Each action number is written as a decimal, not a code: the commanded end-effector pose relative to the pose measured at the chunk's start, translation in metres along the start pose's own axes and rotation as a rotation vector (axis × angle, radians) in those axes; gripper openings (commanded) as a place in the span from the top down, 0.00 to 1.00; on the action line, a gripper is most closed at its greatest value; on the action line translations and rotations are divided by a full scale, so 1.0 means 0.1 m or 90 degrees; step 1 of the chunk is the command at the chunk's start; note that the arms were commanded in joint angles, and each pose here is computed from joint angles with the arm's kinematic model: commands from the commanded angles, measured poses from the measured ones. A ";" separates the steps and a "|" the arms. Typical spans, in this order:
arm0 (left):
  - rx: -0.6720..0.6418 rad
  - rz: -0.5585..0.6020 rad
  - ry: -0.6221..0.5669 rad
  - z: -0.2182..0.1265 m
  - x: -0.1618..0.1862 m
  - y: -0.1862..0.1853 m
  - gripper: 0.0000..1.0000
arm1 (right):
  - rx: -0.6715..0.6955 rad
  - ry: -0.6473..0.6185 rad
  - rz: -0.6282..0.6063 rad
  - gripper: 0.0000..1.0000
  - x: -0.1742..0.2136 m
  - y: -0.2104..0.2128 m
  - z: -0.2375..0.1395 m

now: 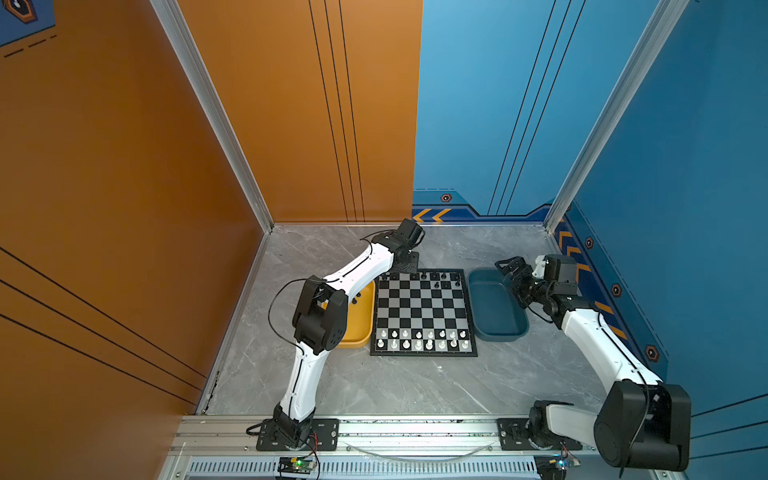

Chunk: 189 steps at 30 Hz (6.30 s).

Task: Set up the chess pieces on the board
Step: 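Lower the black pawn onto a square beside the placed black pieces, then open the left gripper to release the black pawn on the board, then move the empty left gripper back over the yellow tray, then lower the left gripper into the yellow tray and close on a black pawn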

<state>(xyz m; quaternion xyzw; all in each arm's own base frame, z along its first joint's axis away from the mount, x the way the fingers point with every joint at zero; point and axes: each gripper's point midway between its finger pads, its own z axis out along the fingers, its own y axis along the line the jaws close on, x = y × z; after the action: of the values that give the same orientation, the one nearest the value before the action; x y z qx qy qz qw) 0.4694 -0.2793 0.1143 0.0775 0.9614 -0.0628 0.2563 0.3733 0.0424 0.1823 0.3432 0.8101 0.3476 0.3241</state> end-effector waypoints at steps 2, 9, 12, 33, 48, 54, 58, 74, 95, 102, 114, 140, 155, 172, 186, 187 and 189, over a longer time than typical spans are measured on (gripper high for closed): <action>-0.001 0.014 0.014 0.03 0.01 -0.05 1.00 | 0.005 -0.001 -0.006 0.00 -0.03 -0.01 -0.01; -0.006 0.016 0.032 0.20 0.04 -0.07 1.00 | 0.006 0.003 -0.004 0.00 -0.04 -0.01 0.03; -0.015 0.021 0.044 0.28 0.08 -0.05 1.00 | 0.007 0.004 -0.004 0.00 -0.05 -0.02 0.03; -0.045 0.027 0.055 0.45 0.13 0.03 0.99 | 0.010 0.005 -0.001 0.00 -0.05 -0.05 0.03; -0.058 0.032 0.069 0.53 0.18 0.07 0.93 | 0.011 0.005 0.000 0.00 -0.05 -0.05 0.03; -0.057 0.034 0.074 0.56 0.20 0.07 0.86 | 0.012 0.006 0.000 0.00 -0.04 -0.06 0.04; -0.053 0.036 0.079 0.58 0.23 0.04 0.80 | 0.011 0.006 0.000 0.00 -0.05 -0.06 0.04; -0.052 0.036 0.070 0.52 0.17 0.04 0.61 | 0.009 0.006 0.000 0.00 -0.05 -0.04 0.04; -0.043 0.037 -0.033 -0.26 -0.27 0.02 0.61 | 0.004 0.002 -0.002 0.00 -0.05 -0.02 -0.01; -0.061 0.029 -0.097 -0.86 -0.43 0.21 0.60 | 0.002 0.002 -0.002 0.00 -0.04 -0.01 -0.03; -0.132 -0.114 -0.129 -1.37 0.07 1.40 0.59 | 0.003 -0.001 -0.003 0.00 -0.03 0.00 -0.04; -0.158 -0.221 0.046 -0.23 0.89 2.00 0.63 | 0.012 -0.006 -0.009 0.00 -0.02 0.02 -0.02; -0.130 -0.230 0.073 -0.02 0.97 1.91 0.64 | 0.014 -0.001 -0.013 0.00 0.01 0.03 -0.01; -0.134 -0.231 0.090 0.08 1.04 1.92 0.80 | 0.016 0.002 -0.012 0.00 0.01 0.01 0.01; -0.132 -0.227 0.099 0.11 1.04 1.92 0.95 | 0.017 0.002 -0.012 0.00 0.01 0.01 0.00; -0.132 -0.225 0.099 0.10 1.04 1.92 0.96 | 0.017 0.002 -0.013 0.00 0.01 0.02 0.00; -0.135 -0.222 0.098 0.07 1.03 1.92 1.00 | 0.016 0.002 -0.013 0.00 0.01 0.02 0.00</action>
<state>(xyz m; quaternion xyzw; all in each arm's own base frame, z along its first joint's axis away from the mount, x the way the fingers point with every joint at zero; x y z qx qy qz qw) 0.4180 -0.0798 0.0371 -0.1147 0.9774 0.0052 0.1774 0.3740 0.0458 0.1752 0.3433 0.8149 0.3458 0.3139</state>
